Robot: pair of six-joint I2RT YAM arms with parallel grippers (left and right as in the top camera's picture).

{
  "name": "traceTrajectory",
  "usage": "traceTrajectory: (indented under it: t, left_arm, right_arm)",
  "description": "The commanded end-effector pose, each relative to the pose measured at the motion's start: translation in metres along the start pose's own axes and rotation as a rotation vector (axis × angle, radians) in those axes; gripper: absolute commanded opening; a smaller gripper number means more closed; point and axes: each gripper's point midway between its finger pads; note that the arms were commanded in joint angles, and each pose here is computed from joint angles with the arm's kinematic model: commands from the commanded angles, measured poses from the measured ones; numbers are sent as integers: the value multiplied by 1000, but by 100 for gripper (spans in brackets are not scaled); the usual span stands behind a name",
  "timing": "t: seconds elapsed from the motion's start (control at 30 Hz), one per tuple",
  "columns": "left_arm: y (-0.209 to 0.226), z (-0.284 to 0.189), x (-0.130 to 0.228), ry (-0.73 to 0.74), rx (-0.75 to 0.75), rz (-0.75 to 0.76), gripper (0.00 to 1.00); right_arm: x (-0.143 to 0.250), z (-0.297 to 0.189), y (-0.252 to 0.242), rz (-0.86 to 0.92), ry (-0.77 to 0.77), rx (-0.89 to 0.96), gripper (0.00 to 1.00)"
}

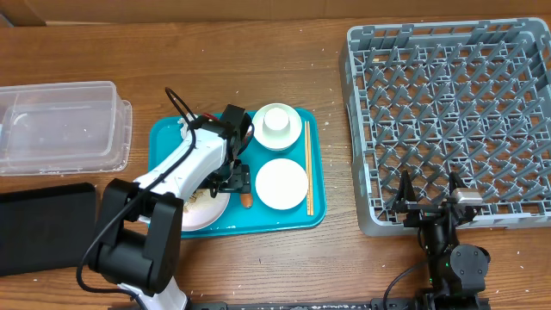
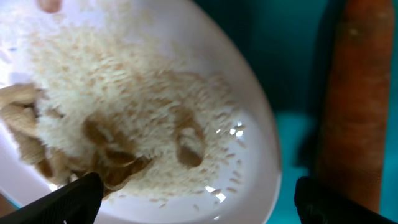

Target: Sort waste into correct bins and load items into the dishwasher

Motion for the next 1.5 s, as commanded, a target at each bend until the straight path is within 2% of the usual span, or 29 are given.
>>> traceTrajectory:
  t: [0.0,0.13,0.47,1.17,1.47]
  left_arm:
    - [-17,8,-4,18,72,-15,100]
    - [-22,13,-10,2,89,2,100]
    - [9,-8,-17,-8,-78,7,100]
    - [-20,-17,-48,-141,2,86,100]
    - [-18,-16,-44,-127,-4,120,100]
  right_arm:
    - [2,0,-1,-3,-3,1,100]
    - [2,0,-1,-3,-4,1,100]
    - [2,0,-1,-3,-3,1,100]
    - [2,0,-1,-3,-3,1,100]
    - [2,0,-1,-3,-4,1,100]
Point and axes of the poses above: each gripper's point midway between its finger pads, its own z axis out along the fingers, its own y axis along the line the jaws close on, x = y × z, and after that the axes turned 7 degrees about z, right-handed
